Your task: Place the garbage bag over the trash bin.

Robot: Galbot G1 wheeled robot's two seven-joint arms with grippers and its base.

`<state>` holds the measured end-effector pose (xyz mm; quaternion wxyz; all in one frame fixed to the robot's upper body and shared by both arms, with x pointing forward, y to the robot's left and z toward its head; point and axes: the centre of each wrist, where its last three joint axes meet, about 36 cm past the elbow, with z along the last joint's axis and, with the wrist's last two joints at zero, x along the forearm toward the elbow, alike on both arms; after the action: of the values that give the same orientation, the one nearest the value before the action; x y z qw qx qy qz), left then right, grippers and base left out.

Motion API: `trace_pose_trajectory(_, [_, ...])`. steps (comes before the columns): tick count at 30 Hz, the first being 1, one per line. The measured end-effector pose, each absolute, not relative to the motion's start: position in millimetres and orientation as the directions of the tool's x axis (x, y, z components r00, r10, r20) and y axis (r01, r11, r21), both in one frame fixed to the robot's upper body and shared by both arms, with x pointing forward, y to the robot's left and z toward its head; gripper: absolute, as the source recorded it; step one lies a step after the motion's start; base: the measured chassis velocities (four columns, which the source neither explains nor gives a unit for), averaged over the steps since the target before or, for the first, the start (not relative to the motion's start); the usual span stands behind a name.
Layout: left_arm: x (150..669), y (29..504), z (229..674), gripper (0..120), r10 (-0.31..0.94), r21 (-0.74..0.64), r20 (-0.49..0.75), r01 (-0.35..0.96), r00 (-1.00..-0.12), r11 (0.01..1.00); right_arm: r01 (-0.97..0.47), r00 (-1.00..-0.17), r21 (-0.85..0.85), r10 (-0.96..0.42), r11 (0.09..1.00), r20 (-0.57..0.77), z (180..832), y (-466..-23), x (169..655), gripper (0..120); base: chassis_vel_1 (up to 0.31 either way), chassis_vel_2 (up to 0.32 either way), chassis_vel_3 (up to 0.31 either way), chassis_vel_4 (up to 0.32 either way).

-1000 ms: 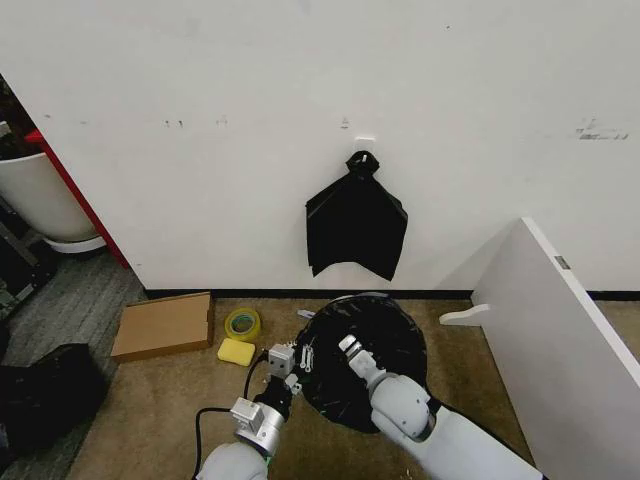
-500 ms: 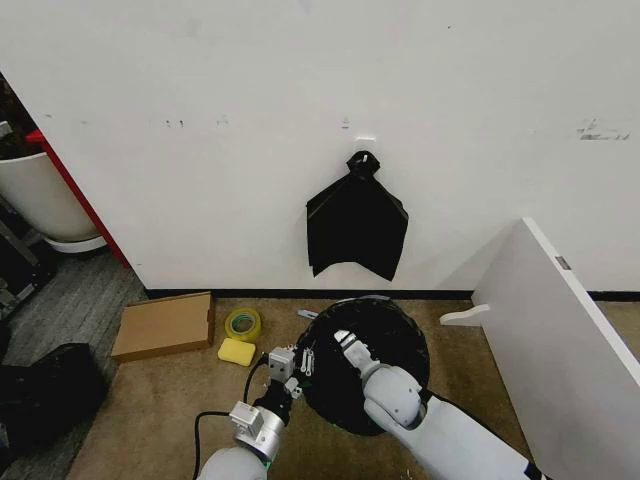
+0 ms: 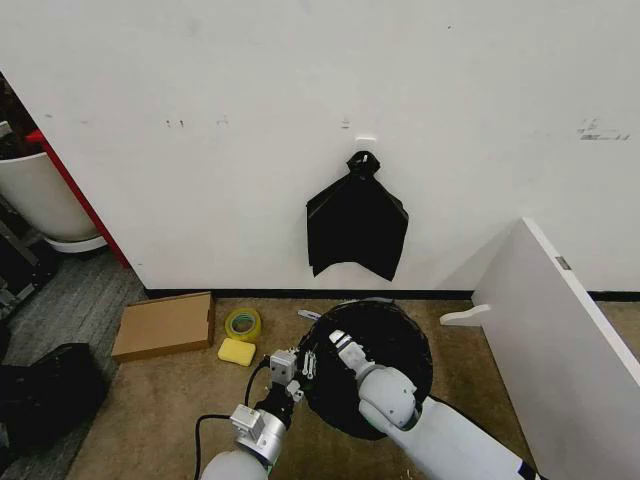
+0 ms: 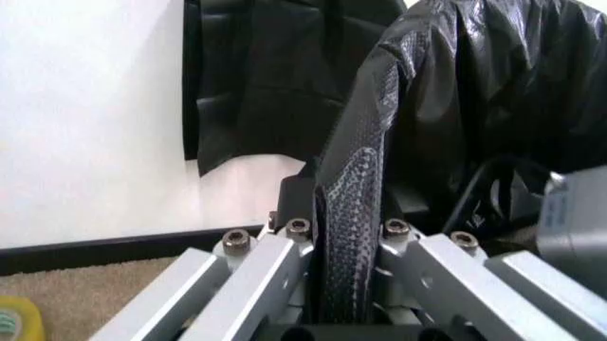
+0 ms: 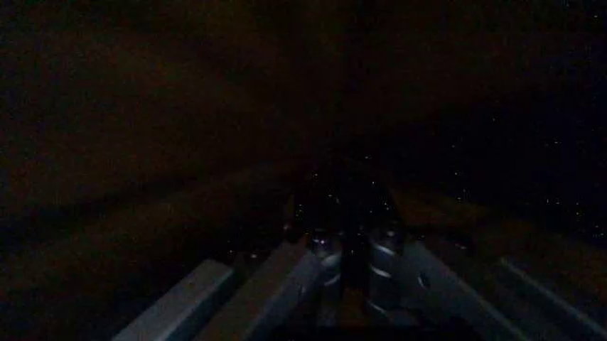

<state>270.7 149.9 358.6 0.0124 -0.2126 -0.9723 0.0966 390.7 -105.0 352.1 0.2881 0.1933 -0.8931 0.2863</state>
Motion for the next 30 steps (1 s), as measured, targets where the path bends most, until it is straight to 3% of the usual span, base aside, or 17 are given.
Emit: trace_pose_trajectory(30, [277.2,154.7,355.4,2,0.405,-0.201,0.002,0.396,-0.915,0.896,-0.509,-0.783,-0.395,-0.220,0.765,0.582,372.5,-106.6,385.4,0,0.000,0.000,0.000,0.000])
